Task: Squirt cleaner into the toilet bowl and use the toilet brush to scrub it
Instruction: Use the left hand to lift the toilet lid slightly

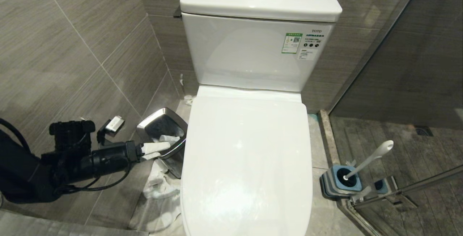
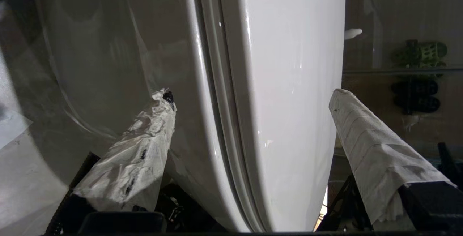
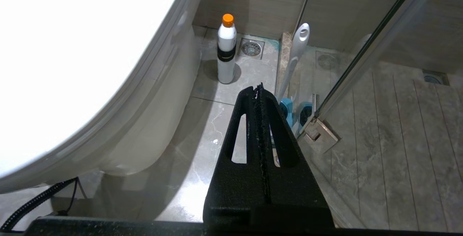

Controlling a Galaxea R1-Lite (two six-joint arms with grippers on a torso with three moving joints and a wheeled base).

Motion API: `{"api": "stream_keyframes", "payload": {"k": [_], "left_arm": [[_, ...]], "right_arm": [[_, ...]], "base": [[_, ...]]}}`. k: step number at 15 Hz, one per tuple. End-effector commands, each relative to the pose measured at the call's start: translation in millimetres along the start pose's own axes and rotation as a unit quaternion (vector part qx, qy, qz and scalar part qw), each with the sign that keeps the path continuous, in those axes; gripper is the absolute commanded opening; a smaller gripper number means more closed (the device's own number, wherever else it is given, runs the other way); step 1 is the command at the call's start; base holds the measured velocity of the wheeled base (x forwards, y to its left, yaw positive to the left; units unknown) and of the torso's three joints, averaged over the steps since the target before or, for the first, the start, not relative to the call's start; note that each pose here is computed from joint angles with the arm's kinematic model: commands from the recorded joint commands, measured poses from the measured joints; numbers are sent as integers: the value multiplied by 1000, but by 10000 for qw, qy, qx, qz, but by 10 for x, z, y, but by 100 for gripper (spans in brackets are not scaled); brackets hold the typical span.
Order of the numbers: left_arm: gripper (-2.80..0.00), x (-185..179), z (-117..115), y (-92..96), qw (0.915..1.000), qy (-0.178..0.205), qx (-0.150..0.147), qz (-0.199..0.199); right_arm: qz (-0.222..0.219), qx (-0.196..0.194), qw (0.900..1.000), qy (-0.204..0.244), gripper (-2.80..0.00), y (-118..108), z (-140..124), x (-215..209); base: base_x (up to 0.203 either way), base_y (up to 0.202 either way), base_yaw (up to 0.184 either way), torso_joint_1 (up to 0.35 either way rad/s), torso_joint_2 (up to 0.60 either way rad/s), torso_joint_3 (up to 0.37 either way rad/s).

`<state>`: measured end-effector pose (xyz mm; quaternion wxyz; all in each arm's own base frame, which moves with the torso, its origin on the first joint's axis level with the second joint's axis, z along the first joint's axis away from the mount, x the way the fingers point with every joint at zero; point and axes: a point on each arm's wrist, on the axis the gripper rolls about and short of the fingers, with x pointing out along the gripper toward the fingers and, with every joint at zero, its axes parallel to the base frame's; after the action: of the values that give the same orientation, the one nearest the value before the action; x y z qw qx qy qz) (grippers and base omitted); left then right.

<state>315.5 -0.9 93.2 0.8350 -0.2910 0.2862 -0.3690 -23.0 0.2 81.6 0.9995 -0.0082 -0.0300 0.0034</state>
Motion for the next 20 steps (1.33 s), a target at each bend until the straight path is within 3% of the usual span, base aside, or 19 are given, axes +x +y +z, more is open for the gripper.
{"api": "stream_keyframes", "payload": {"k": [1, 9, 14, 20], "left_arm": [[0, 9, -148, -15, 9999, 60, 31, -82], [0, 79, -479, -180, 9988, 259, 236, -346], [0, 73, -620, -217, 9988, 354, 183, -292], [0, 245, -788, -324, 9974, 471, 381, -379]], "right_arm": [[4, -3, 9999, 122, -280, 1, -69, 15], [4, -3, 9999, 118, -280, 1, -68, 15], [4, -3, 9999, 124, -280, 1, -69, 15], [4, -3, 9999, 117, -280, 1, -68, 15]], "base": [[0, 0, 0, 0, 0, 0], [0, 0, 0, 0, 0, 0], [0, 0, 0, 0, 0, 0], [0, 0, 0, 0, 0, 0]]}}
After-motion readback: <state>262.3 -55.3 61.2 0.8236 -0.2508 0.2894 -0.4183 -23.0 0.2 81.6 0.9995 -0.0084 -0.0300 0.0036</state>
